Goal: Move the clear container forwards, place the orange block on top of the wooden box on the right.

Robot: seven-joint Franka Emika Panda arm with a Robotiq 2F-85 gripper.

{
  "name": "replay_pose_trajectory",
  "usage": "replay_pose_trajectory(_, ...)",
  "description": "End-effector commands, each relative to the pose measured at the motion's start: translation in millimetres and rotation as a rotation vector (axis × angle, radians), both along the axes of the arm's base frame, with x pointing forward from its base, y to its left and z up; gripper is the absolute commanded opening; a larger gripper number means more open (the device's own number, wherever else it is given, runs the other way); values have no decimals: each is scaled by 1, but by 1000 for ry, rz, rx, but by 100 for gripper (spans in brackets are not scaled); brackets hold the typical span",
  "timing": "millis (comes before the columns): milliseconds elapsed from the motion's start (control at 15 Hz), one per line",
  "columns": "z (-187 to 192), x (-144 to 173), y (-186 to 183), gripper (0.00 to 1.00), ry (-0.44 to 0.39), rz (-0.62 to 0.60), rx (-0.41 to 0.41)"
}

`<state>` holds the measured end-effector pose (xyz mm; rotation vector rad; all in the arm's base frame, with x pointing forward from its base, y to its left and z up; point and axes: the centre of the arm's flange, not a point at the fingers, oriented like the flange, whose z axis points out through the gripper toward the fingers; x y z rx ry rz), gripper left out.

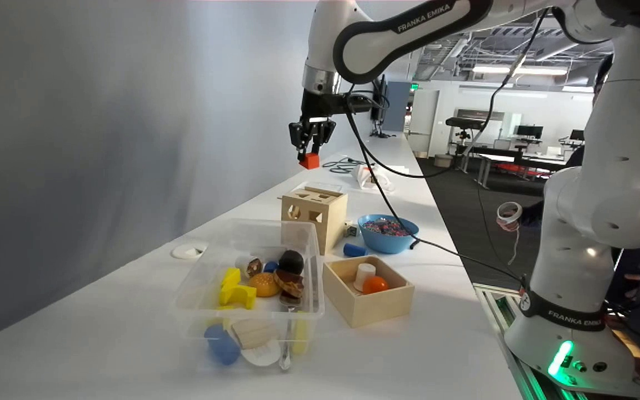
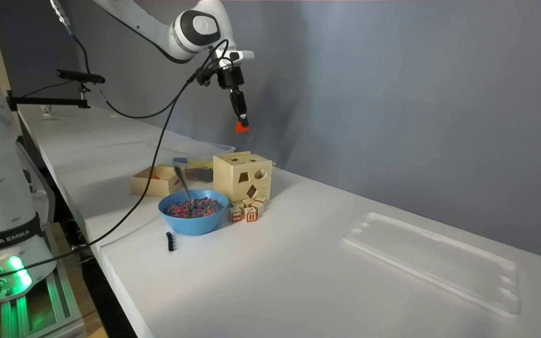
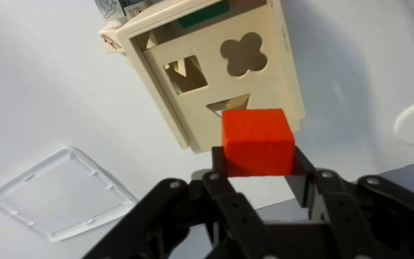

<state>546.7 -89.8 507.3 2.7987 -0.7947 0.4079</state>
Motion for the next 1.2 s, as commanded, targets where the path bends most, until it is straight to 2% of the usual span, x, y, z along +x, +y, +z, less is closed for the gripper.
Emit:
replay_pose_trajectory(0, -8, 25, -33, 19, 30, 31, 12)
replay_pose_trajectory(400, -39, 40, -37, 19, 109, 121, 33)
replay_pose_trajectory(1133, -73, 42, -35, 19, 152, 191, 114)
